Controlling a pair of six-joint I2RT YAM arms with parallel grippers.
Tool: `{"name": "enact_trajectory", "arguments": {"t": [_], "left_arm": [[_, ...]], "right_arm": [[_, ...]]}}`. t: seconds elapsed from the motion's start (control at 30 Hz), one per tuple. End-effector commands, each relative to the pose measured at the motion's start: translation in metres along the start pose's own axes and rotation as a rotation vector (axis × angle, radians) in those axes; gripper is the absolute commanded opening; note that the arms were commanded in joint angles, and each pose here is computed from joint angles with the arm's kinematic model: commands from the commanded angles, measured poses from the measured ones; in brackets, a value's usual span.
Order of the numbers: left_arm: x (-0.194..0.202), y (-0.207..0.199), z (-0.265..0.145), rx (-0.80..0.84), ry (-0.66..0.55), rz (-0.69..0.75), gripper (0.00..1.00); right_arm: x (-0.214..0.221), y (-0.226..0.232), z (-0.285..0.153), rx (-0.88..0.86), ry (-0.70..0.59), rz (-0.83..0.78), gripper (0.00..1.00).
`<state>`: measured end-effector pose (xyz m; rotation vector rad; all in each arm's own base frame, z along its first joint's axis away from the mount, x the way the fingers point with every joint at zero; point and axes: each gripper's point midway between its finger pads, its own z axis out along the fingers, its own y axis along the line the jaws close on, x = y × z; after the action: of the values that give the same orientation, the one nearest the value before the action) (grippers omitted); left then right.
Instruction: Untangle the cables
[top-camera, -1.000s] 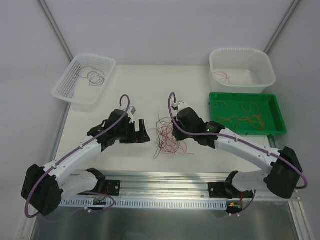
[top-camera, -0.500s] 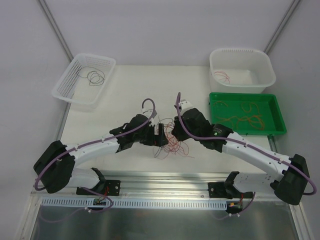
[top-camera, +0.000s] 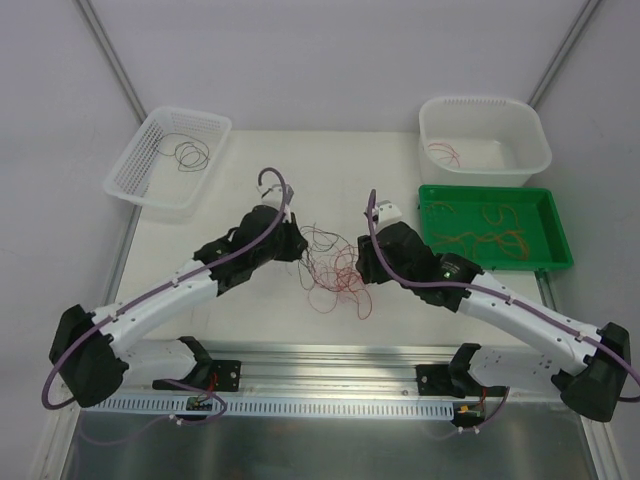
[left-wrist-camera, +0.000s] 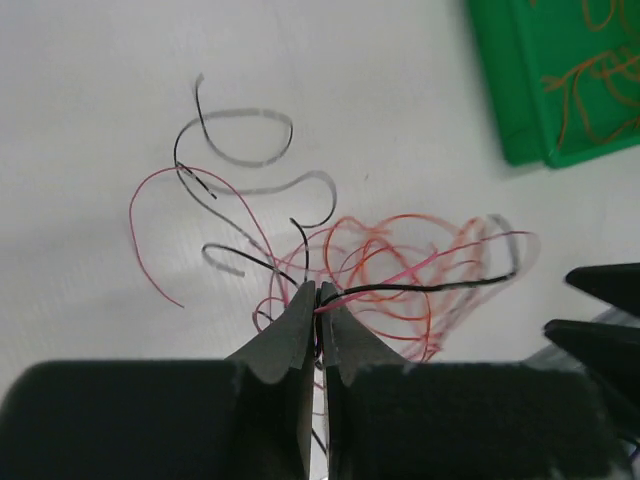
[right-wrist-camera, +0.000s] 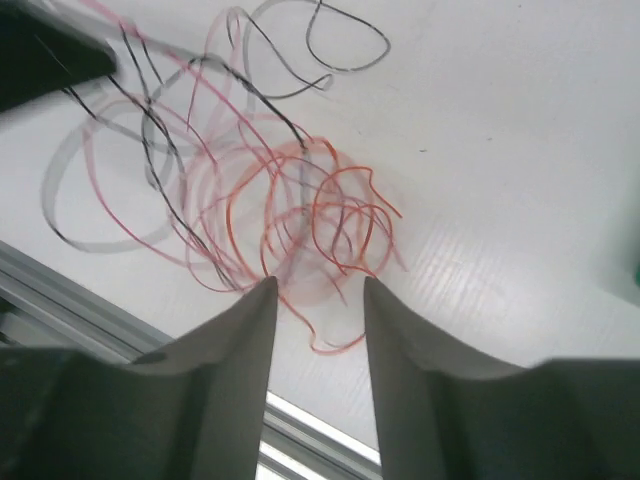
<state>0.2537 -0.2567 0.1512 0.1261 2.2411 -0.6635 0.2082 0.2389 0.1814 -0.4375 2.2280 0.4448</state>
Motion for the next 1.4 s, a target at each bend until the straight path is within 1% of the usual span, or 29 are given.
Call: {"name": "enact_trajectory", "arguments": {"t": [0.0,0.03,0.13,0.2,0.33,0.37,0.43,0.47,0.5,0.53,0.57,0.63,0.67,0.7,0.73,0.8,0.93,1.03,1.13,1.23,1.37], "left_arm": [[-0.069,0.006,-0.047,-0.087,-0.164,0.091,0.00],[-0.078,0.004,-0.059,-0.086,-0.187,0.119,0.00],[-0.092,0.003,-0.085,-0.099,-0.197,0.156,0.00],[-0.096,0.001,-0.099,-0.094,-0.198,0.164,0.00],[-0.095,0.001,-0.113,-0.086,-0.203,0.144,0.00],[-0.093,0.002,-0.114,-0.086,-0.200,0.140,0.00],[-0.092,0.003,-0.118,-0.082,-0.205,0.127,0.00],[-0.091,0.003,-0.119,-0.082,-0.204,0.123,0.00],[-0.091,0.004,-0.121,-0.085,-0.207,0.115,0.00],[-0.091,0.005,-0.122,-0.086,-0.208,0.112,0.00],[-0.090,0.005,-0.123,-0.086,-0.207,0.109,0.00],[-0.090,0.006,-0.125,-0.088,-0.209,0.096,0.00],[-0.090,0.005,-0.126,-0.085,-0.210,0.093,0.00],[-0.089,0.005,-0.127,-0.083,-0.211,0.087,0.00],[-0.088,0.006,-0.127,-0.085,-0.207,0.086,0.00],[-0.089,0.005,-0.131,-0.079,-0.216,0.077,0.00],[-0.091,0.005,-0.136,-0.077,-0.227,0.066,0.00],[-0.089,0.005,-0.138,-0.074,-0.223,0.066,0.00],[-0.088,0.007,-0.140,-0.077,-0.222,0.059,0.00],[-0.089,0.006,-0.145,-0.070,-0.229,0.051,0.00],[-0.091,0.002,-0.150,-0.050,-0.236,0.039,0.00]], "right_arm": [[0.001,-0.013,-0.007,0.058,-0.006,-0.018,0.45],[0.001,-0.012,-0.007,0.052,-0.007,-0.015,0.53],[0.000,-0.010,-0.008,0.039,-0.017,-0.006,0.64],[-0.002,-0.005,-0.006,0.010,-0.026,-0.002,0.68],[0.005,0.016,0.008,-0.085,0.015,-0.047,0.68],[0.008,0.029,0.017,-0.147,0.030,-0.049,0.68],[0.017,0.041,0.027,-0.201,0.049,-0.040,0.68],[0.015,0.055,0.034,-0.262,0.032,-0.034,0.68],[0.014,0.060,0.039,-0.282,0.018,-0.024,0.68],[0.022,0.062,0.046,-0.289,0.020,-0.017,0.68],[0.010,0.080,0.047,-0.378,-0.034,0.002,0.68],[0.018,0.086,0.060,-0.403,-0.037,0.010,0.68],[0.010,0.093,0.063,-0.430,-0.078,0.011,0.68],[0.016,0.094,0.072,-0.428,-0.069,0.003,0.68],[0.009,0.097,0.077,-0.436,-0.105,-0.002,0.68],[0.017,0.096,0.088,-0.428,-0.098,-0.022,0.68],[0.033,0.108,0.109,-0.487,-0.060,-0.033,0.67],[0.032,0.115,0.118,-0.508,-0.073,-0.030,0.67],[0.041,0.111,0.134,-0.477,-0.055,-0.046,0.64],[0.043,0.111,0.138,-0.481,-0.055,-0.061,0.60],[0.045,0.117,0.142,-0.508,-0.057,-0.067,0.50]]}}
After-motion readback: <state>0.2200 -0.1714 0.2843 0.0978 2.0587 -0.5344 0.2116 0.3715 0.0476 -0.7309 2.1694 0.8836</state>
